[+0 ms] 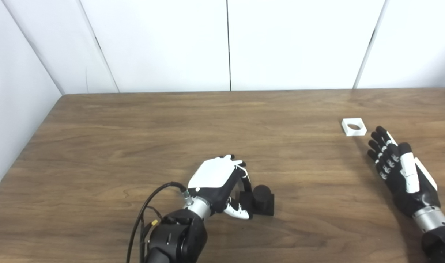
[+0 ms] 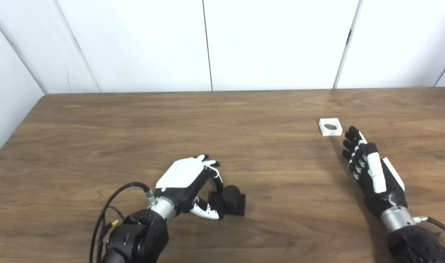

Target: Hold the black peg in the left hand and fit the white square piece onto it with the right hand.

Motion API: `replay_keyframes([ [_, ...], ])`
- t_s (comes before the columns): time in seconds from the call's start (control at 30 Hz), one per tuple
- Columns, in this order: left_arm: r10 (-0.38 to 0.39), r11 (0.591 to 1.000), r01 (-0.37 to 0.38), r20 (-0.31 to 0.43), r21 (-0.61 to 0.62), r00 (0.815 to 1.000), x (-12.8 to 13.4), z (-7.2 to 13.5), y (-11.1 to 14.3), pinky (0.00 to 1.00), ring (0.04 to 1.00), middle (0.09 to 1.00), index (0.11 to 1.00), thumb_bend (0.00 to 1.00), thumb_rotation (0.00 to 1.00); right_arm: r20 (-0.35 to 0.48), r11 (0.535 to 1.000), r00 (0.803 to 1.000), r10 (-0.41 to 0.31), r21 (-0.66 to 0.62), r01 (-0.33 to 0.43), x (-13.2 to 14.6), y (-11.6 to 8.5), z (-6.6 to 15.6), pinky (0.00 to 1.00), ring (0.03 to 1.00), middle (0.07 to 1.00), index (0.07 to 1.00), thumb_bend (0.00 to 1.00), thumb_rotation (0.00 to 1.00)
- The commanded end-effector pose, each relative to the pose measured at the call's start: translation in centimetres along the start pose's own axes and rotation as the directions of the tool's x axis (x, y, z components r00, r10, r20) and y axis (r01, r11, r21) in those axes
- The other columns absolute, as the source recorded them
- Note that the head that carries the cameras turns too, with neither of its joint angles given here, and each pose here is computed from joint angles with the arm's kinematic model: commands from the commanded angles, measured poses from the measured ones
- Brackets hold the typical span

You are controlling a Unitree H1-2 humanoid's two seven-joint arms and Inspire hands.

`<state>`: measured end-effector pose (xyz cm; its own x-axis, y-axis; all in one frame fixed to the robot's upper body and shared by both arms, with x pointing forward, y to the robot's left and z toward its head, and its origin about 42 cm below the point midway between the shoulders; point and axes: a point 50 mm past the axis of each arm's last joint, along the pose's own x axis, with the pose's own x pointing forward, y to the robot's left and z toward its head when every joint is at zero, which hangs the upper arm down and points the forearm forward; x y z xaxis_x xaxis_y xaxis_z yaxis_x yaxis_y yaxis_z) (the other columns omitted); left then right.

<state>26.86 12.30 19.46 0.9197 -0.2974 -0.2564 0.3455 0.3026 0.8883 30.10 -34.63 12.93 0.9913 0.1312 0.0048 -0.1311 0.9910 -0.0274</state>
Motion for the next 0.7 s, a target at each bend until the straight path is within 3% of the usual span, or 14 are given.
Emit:
replay_keyframes([
  [0.0,0.049,0.999,-0.049,-0.010,0.007,0.999,-0.2,0.0,0.6,1.00,1.000,0.911,0.488,0.52,0.05,-0.053,1.000,0.998,0.018,0.025,-0.016,-0.7,0.5,-1.2,1.00,1.000,1.000,1.000,0.68,0.96],
  [0.4,0.092,0.994,-0.096,-0.062,-0.059,0.994,-0.5,-0.4,0.1,1.00,1.000,0.898,0.486,0.52,0.05,-0.060,1.000,0.998,0.020,0.024,-0.019,-0.3,0.6,-0.8,1.00,1.000,1.000,1.000,0.64,0.99],
  [0.47,0.090,0.994,-0.094,-0.068,-0.056,0.994,-0.5,-0.4,0.1,1.00,1.000,0.901,0.487,0.52,0.05,-0.063,1.000,0.998,0.019,0.011,-0.019,-0.2,0.6,-0.7,1.00,1.000,1.000,1.000,0.65,0.94],
  [0.57,0.090,0.995,-0.093,-0.071,-0.048,0.993,-0.5,-0.4,0.1,1.00,1.000,0.902,0.488,0.52,0.05,-0.078,0.986,0.997,0.021,-0.163,-0.034,-0.2,0.3,-0.2,1.00,1.000,1.000,1.000,0.69,0.90],
  [0.67,0.094,0.994,-0.098,-0.074,-0.056,0.993,-0.4,-0.5,0.0,1.00,1.000,0.897,0.487,0.52,0.05,-0.063,0.942,0.998,0.024,-0.334,-0.043,0.0,0.1,0.6,0.96,0.990,0.994,0.992,0.68,0.83],
])
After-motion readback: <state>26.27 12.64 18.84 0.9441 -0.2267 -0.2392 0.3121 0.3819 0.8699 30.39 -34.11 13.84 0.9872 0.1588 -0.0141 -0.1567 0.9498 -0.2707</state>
